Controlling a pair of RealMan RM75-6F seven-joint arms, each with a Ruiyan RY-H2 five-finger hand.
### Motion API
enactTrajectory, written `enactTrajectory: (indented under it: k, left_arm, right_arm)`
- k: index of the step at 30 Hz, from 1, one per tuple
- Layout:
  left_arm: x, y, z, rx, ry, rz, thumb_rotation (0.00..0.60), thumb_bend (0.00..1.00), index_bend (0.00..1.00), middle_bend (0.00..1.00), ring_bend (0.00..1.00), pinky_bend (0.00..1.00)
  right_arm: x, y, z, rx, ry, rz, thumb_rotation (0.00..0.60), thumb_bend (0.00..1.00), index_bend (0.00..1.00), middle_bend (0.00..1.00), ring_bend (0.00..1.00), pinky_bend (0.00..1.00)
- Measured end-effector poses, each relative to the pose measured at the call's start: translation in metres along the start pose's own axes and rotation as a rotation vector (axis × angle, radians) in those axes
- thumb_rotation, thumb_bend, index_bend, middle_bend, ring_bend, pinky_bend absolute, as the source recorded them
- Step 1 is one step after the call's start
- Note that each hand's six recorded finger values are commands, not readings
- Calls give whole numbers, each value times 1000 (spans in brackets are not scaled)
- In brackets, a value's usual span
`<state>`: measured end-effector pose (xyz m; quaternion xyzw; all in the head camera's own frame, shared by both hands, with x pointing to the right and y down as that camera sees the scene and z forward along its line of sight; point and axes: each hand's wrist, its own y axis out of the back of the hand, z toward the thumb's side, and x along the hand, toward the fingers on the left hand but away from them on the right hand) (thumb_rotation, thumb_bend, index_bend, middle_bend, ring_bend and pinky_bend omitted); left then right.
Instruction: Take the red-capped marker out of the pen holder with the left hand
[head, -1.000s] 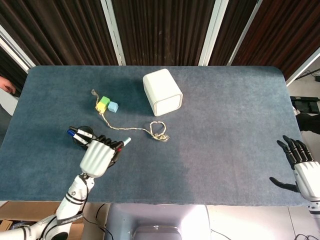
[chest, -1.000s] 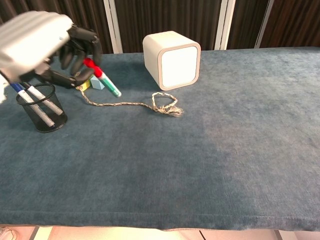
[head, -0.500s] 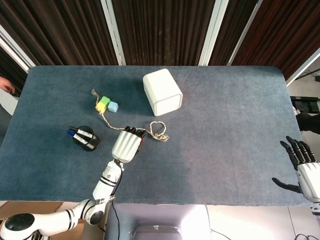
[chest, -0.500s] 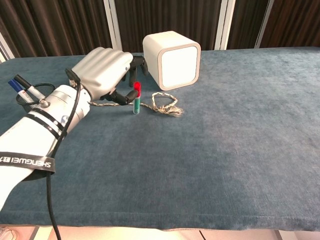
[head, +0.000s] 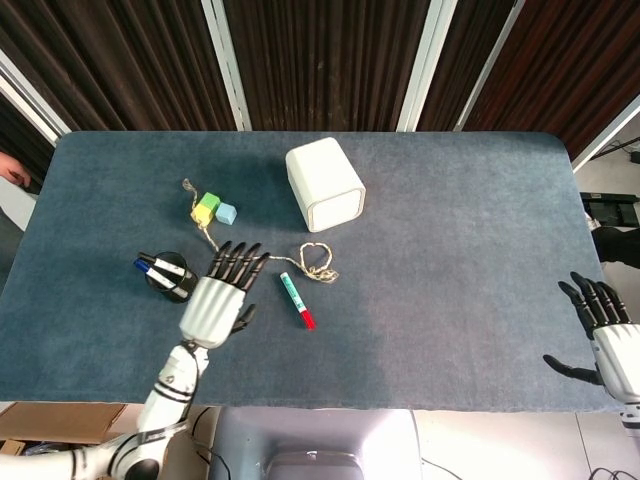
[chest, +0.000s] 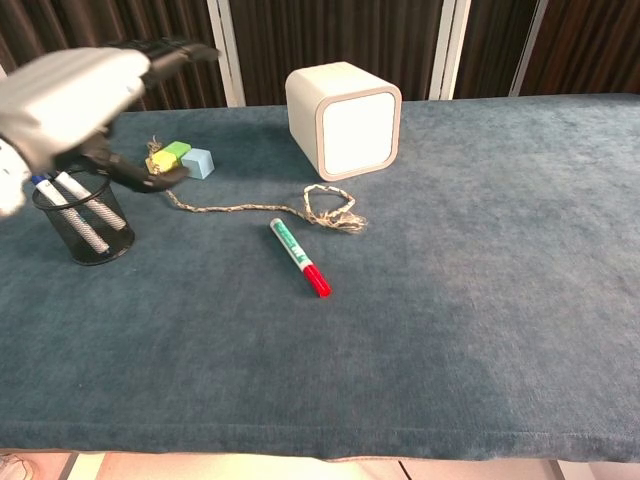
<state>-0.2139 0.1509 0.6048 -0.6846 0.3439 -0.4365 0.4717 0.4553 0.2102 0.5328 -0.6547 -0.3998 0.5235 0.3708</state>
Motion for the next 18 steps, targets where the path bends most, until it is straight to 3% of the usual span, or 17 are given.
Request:
enactTrajectory:
  k: [4,8,13,18]
  left_arm:
    - [-40,24,-79,95,174,-33,600,293,30,38,0,0]
    - [-85,36,-142,101,346,-71,600,294,39,38,0,0]
    - [-140,41,-184,13,472,-97,600,293,66,45,0,0]
    - [-201,48,-200,2,561,-83,600,293,83,60,9,0]
  right_arm:
    - [-1,-3,2,-3,8,9,600,50,0,88,0,72]
    - [-4,-6,4,-7,18,14,600,50,0,88,0,72]
    - [-5,-7,7,-7,31,15,600,50,0,88,0,73]
    - [-6,-8,9,-6,35,17,600,50,0,88,0,72]
